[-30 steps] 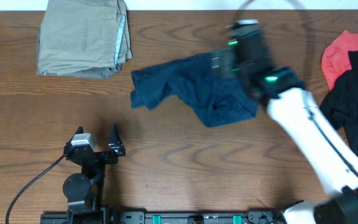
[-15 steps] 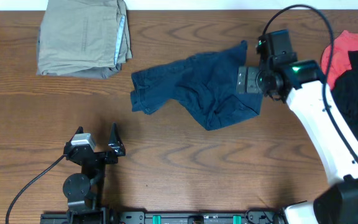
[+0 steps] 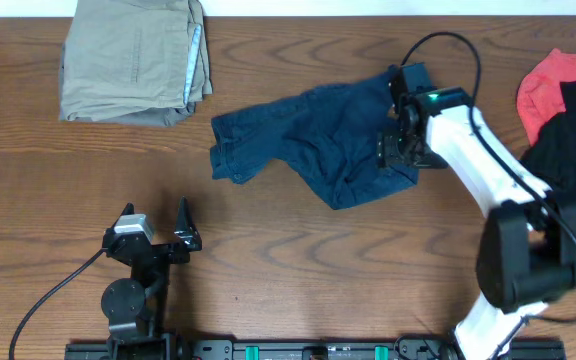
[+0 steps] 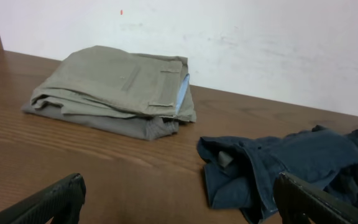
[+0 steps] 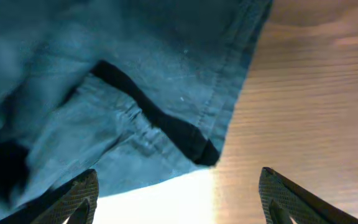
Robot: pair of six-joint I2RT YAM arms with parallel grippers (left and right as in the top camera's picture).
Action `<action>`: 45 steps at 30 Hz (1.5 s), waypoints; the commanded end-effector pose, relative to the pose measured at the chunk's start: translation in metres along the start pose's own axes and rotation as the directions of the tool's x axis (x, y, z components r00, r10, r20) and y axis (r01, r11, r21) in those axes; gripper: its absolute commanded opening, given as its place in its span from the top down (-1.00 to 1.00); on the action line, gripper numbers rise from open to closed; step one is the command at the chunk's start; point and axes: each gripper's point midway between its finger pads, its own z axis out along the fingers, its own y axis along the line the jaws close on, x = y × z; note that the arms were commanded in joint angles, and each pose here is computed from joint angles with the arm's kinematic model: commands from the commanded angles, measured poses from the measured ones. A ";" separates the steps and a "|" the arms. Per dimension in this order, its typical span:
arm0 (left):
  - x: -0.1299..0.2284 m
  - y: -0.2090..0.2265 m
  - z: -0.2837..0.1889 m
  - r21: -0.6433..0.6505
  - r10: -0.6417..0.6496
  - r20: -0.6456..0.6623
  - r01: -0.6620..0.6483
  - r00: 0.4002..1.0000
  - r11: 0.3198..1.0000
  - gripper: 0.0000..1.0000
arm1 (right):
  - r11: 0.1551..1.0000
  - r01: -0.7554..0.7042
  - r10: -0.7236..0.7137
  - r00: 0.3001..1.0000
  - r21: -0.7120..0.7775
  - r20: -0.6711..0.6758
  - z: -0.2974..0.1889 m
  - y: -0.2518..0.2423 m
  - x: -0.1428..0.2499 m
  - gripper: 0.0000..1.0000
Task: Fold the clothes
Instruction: 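Regrasp the trousers' right end with the right gripper and stretch rightward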
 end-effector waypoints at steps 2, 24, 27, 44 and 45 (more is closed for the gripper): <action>0.015 0.000 0.001 0.007 0.013 -0.047 -0.013 0.999 1.000 -0.96 | 0.994 0.105 -0.105 0.989 -0.003 -0.108 0.035 0.003 0.015 -0.56; 0.015 0.000 0.001 0.007 0.013 -0.047 -0.013 0.999 1.000 -0.96 | 0.989 0.145 -0.141 0.979 0.022 -0.146 0.057 0.000 0.016 0.88; 0.015 0.000 0.001 0.007 0.013 -0.047 -0.013 0.999 1.000 -0.96 | 0.991 0.126 -0.117 0.981 0.053 -0.155 0.052 -0.005 0.017 0.98; 0.015 0.000 0.001 0.007 0.013 -0.047 -0.013 0.999 1.000 -0.96 | 0.995 0.006 0.021 0.966 -0.101 0.258 -0.116 -0.004 -0.011 0.97; 0.015 0.000 0.001 0.007 0.013 -0.047 -0.013 0.999 1.000 -0.96 | 0.992 0.010 0.026 0.958 -0.125 0.286 -0.128 -0.003 -0.009 0.98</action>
